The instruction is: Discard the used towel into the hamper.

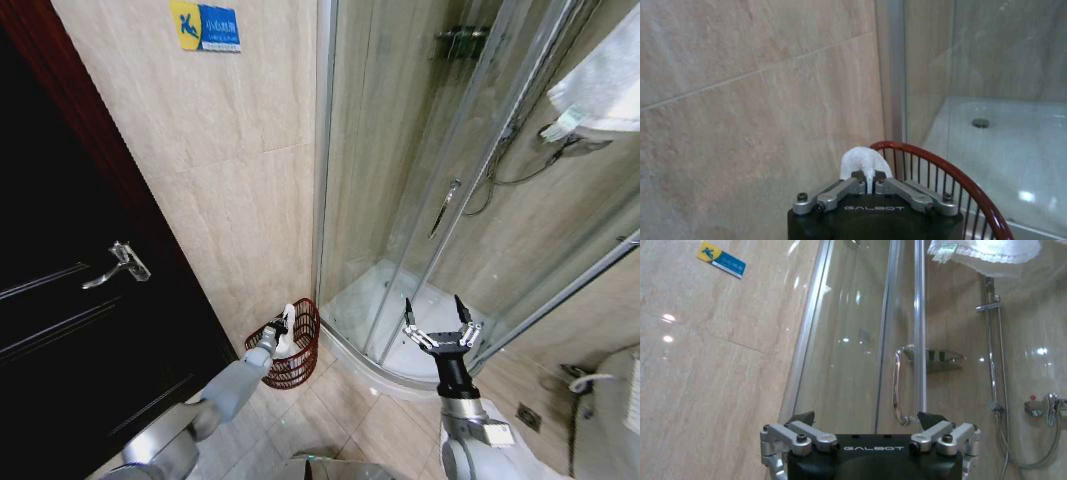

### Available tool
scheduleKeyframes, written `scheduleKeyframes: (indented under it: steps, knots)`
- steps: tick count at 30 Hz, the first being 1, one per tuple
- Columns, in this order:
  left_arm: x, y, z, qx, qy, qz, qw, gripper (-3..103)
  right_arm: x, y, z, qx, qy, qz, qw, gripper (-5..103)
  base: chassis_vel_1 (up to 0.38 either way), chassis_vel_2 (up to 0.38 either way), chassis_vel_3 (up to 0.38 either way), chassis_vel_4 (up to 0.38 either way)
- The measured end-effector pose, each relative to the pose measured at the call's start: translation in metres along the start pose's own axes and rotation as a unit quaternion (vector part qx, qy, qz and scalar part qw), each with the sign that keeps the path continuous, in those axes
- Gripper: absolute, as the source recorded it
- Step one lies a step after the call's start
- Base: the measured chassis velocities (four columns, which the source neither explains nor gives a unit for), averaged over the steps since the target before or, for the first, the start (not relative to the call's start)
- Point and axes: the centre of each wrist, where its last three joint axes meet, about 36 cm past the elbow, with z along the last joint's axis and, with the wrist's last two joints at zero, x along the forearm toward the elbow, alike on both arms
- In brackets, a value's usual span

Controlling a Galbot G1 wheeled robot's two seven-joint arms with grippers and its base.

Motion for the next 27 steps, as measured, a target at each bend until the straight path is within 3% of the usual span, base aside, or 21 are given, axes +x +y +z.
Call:
scheduleKeyframes:
  steps: [13,17,18,20,24,26,27]
  knots:
    - [0.011,-0.004,0.021,-0.030,0.046,0.056,0.9969,2,-0.001,0.005,0.009,-0.009,0.006,-0.009,1.000,100,0.000,0.000,0.000,0.000]
    - [0.009,-0.011,0.021,-0.037,0.054,0.051,0.9965,2,-0.001,0.005,0.010,-0.009,0.007,-0.009,1.000,100,0.000,0.000,0.000,0.000]
    - [0.009,-0.013,0.021,-0.039,0.056,0.048,0.9965,7,-0.001,0.005,0.011,-0.009,0.006,-0.009,1.000,100,0.000,0.000,0.000,0.000]
    - [0.009,-0.013,0.021,-0.040,0.057,0.048,0.9965,7,0.000,0.005,0.011,-0.009,0.006,-0.008,1.000,100,0.000,0.000,0.000,0.000]
    - [0.013,-0.013,0.023,-0.052,0.055,0.050,0.9958,27,-0.001,0.005,0.013,-0.010,-0.001,-0.006,1.000,100,0.000,0.000,0.000,0.000]
    - [0.015,-0.012,0.024,-0.053,0.055,0.050,0.9958,27,-0.001,0.005,0.013,-0.010,-0.001,-0.006,1.000,100,0.000,0.000,0.000,0.000]
    - [0.018,-0.011,0.026,-0.053,0.057,0.052,0.9956,33,-0.001,0.005,0.013,-0.010,-0.002,-0.006,1.000,100,0.000,0.000,0.000,0.000]
